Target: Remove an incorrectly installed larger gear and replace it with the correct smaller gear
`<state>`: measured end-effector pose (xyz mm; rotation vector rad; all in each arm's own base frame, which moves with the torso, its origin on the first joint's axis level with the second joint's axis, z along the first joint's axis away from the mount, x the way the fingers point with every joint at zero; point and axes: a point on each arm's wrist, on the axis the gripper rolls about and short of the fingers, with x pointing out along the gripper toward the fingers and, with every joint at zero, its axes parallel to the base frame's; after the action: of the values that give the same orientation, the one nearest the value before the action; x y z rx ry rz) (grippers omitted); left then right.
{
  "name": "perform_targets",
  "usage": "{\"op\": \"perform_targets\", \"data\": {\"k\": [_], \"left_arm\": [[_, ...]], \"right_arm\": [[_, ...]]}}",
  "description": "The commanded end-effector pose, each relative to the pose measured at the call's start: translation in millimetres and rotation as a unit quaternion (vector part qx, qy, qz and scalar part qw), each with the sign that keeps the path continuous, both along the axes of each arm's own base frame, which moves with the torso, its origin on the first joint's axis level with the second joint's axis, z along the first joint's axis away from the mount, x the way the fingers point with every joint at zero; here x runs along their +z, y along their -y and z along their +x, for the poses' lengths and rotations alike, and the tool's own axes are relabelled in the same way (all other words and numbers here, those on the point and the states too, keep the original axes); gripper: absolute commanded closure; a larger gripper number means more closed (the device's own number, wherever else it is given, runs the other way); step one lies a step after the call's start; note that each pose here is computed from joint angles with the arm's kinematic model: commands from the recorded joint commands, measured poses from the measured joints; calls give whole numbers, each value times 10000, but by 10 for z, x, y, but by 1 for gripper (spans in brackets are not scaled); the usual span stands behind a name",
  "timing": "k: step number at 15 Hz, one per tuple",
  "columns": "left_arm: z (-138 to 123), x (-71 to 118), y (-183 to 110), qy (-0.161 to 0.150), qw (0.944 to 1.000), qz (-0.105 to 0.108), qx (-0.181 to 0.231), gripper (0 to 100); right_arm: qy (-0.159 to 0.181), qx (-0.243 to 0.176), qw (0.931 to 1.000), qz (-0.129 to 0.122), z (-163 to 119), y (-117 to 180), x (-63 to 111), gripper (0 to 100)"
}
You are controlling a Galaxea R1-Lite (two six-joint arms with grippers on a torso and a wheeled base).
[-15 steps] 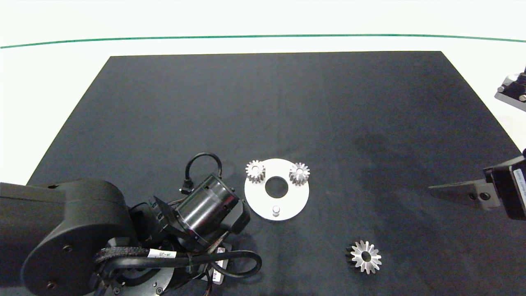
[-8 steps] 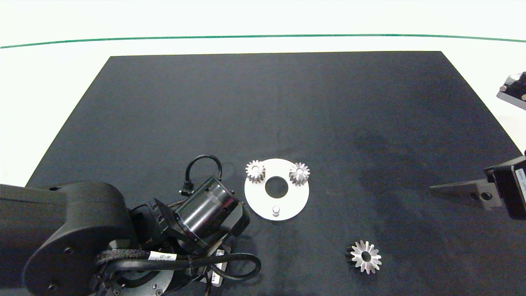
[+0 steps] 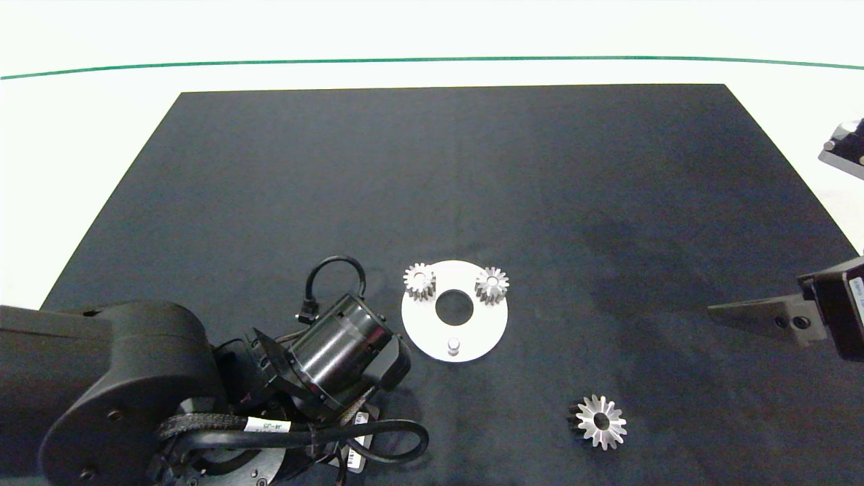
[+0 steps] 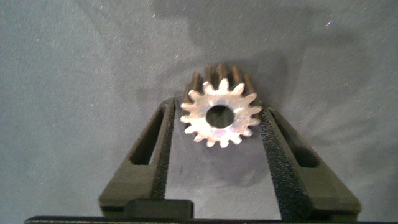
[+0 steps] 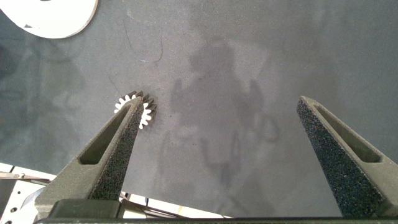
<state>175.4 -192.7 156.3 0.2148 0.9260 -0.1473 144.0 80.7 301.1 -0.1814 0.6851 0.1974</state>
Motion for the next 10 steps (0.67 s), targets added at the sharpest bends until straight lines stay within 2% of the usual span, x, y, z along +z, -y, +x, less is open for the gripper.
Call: {"op": "perform_targets", "data": {"k": [1, 10], "left_arm": [[1, -12, 6, 4, 10000, 1, 19, 55], [-17, -33, -3, -11, 10000, 28, -8, 73]], "right_arm": [[-18, -13, 10000, -7, -4, 3, -4, 0], [14, -18, 10000, 19, -31, 19, 6, 0]]}}
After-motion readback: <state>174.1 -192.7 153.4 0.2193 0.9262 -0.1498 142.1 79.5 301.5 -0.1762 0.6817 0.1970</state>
